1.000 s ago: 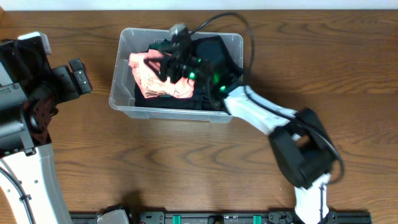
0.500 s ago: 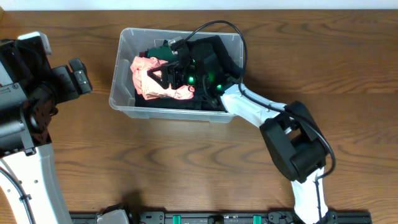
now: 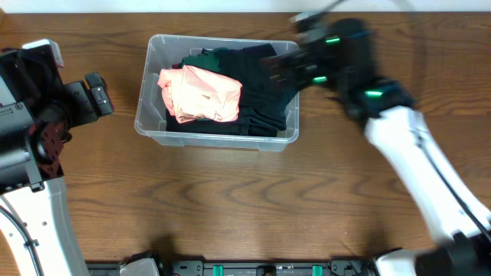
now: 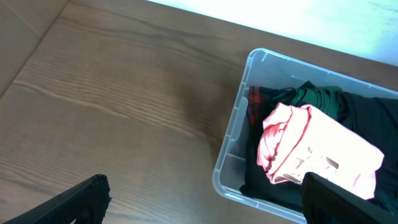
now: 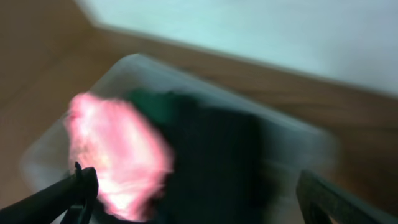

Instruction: Pack container

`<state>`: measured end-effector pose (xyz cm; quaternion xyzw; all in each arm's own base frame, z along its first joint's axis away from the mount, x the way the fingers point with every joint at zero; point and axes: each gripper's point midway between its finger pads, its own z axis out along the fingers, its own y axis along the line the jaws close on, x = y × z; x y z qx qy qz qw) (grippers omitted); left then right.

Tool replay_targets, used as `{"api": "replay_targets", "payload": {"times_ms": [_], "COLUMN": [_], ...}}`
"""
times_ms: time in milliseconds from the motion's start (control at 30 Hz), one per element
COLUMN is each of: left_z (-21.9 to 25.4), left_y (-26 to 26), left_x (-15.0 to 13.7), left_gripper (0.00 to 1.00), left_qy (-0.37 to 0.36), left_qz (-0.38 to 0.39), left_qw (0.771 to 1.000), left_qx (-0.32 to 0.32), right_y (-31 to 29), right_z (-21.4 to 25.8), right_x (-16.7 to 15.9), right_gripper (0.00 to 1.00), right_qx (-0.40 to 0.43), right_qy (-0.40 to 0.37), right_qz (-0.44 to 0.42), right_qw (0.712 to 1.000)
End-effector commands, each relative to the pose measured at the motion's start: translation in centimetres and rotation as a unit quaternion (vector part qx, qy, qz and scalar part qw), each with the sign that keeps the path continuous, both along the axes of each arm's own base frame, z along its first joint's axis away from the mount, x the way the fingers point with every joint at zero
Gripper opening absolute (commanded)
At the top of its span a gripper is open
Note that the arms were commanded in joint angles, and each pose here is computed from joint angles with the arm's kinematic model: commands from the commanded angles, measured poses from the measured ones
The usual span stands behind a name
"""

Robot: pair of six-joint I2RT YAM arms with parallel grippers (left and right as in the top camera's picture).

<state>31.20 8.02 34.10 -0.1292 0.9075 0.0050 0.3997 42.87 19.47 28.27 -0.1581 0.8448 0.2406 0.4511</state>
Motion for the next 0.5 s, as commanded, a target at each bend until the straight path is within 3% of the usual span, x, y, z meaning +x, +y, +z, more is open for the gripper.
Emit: {"api": "replay_targets", "payload": {"times_ms": [0,233,467], "left_z": [0.0,0.0,0.0], "left_y": [0.3,0.3,0.3], "left_x": [0.0,0.0,0.0], "left_gripper": [0.98,0.98,0.98], "left_qy": [0.000,0.000,0.000], "left_qz": [0.011,0.011,0.011], "left_qw": [1.000,1.000,1.000], "left_qx": [-0.003,-0.003,-0.003], "right_y": [-8.0,-18.0,-19.8], "right_z": [2.7,9.0,9.6], "right_x": [0.4,-2.6,-5.3], "right_gripper": [0.99,0.99,0.99], "right_qx": [-0.079,-0.076,-0.081], "right_qy": [-0.053,-0.111,-0.100], "right_qz": [-0.096,-0.218,-0.242], "right_qw": [0.991,0.967,0.962]}}
